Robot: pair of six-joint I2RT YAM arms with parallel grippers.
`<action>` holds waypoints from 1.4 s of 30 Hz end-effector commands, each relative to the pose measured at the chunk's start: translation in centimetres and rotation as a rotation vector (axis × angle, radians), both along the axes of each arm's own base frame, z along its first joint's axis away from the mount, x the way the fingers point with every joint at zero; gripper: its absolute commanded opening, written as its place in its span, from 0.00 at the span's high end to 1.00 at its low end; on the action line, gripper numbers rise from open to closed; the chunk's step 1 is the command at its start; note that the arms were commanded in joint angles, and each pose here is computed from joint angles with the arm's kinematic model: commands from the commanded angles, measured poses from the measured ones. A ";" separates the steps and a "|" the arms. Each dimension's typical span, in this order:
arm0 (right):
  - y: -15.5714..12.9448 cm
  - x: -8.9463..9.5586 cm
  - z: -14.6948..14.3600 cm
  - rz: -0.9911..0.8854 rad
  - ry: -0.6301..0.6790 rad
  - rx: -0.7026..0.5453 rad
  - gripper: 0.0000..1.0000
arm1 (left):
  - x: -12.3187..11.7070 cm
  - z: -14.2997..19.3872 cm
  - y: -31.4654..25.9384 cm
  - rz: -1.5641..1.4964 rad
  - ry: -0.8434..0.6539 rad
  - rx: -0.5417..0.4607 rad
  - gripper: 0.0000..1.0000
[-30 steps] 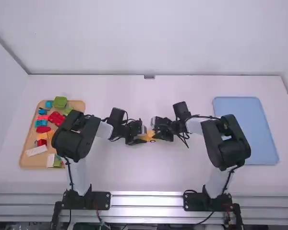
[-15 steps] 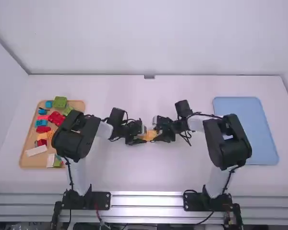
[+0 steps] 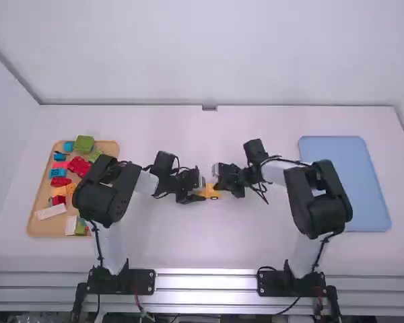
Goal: Assemble lego blocks to make yellow taxi
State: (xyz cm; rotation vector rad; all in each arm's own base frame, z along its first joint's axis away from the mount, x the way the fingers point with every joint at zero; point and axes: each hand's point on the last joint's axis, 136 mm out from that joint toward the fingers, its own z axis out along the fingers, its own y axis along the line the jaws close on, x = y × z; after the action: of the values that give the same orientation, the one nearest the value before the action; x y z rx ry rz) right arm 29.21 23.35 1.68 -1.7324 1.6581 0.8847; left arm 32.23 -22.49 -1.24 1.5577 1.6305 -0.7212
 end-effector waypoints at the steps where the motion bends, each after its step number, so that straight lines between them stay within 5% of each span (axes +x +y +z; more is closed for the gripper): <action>1: 0.1 0.6 -0.4 -0.048 -0.004 -0.076 1.00 | -0.2 0.0 -0.2 -0.010 0.011 -0.016 0.41; 13: -0.7 0.5 -4.6 -0.137 0.086 -0.214 1.00 | -0.2 0.0 -0.2 -0.009 0.015 -0.015 0.42; 21: -2.3 -1.0 -7.0 -0.159 0.179 -0.321 1.00 | -0.2 0.0 -0.2 -0.011 0.015 -0.016 0.43; 29: -1.8 -0.2 -6.3 -0.171 0.173 -0.307 1.00 | -0.3 0.0 -0.2 -0.011 0.016 -0.017 0.45; 33: -0.2 2.0 -2.9 -0.148 0.150 -0.201 1.00 | -0.4 -0.1 -0.2 -0.011 0.024 -0.015 0.44; 35: 0.6 2.5 0.1 -0.084 0.099 -0.121 0.84 | -0.6 -0.2 -0.2 -0.011 0.034 -0.012 0.44; 37: 0.7 2.9 1.4 -0.067 0.077 -0.092 0.78 | -0.6 -0.2 -0.1 -0.011 0.035 -0.012 0.44; 40: 0.2 4.7 5.5 -0.074 -0.002 -0.035 0.20 | -0.6 -0.2 -0.1 -0.011 0.039 -0.011 0.44; 42: -0.3 5.2 7.1 -0.100 -0.028 -0.023 0.02 | -0.6 -0.2 -0.1 -0.011 0.038 -0.011 0.44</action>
State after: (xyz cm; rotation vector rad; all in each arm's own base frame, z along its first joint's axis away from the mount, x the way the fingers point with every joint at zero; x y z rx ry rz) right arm 32.80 23.23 4.34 -1.6757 1.8433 0.8674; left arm 32.28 -22.30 -1.27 1.5439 1.6565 -0.7341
